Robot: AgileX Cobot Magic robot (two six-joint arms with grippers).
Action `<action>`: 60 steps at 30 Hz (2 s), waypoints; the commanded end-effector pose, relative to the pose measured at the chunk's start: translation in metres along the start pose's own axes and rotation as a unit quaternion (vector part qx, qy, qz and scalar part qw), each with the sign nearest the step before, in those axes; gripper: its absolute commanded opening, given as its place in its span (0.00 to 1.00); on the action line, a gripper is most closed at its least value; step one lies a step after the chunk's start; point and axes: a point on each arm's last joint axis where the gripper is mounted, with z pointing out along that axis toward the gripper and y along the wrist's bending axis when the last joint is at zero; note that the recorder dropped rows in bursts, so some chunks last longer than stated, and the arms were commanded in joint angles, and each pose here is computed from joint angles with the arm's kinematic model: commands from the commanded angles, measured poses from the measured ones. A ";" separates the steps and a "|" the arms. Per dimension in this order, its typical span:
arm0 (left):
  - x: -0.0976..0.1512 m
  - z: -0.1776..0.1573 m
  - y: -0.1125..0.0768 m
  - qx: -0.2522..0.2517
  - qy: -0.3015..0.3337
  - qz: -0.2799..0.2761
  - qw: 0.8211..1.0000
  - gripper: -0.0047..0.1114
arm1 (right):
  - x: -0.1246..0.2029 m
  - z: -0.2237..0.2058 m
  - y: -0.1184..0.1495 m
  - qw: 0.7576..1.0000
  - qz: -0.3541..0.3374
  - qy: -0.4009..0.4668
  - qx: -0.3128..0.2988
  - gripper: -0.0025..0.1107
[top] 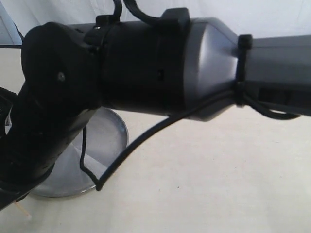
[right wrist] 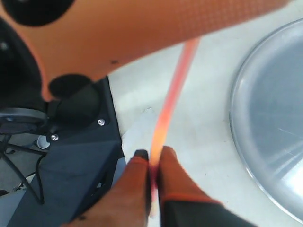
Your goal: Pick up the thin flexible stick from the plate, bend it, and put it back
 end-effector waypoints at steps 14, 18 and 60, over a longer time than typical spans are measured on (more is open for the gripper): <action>0.004 -0.001 -0.007 0.046 0.013 -0.044 0.998 0.19 | -0.014 -0.005 -0.002 0.998 0.002 -0.065 0.016 0.01; 0.005 -0.001 -0.008 0.056 0.018 -0.044 0.997 0.19 | -0.014 -0.005 -0.002 0.998 0.002 -0.064 0.015 0.01; 0.008 -0.001 -0.002 0.022 0.031 0.043 0.998 0.04 | -0.006 -0.014 0.003 1.000 -0.007 -0.019 0.002 0.01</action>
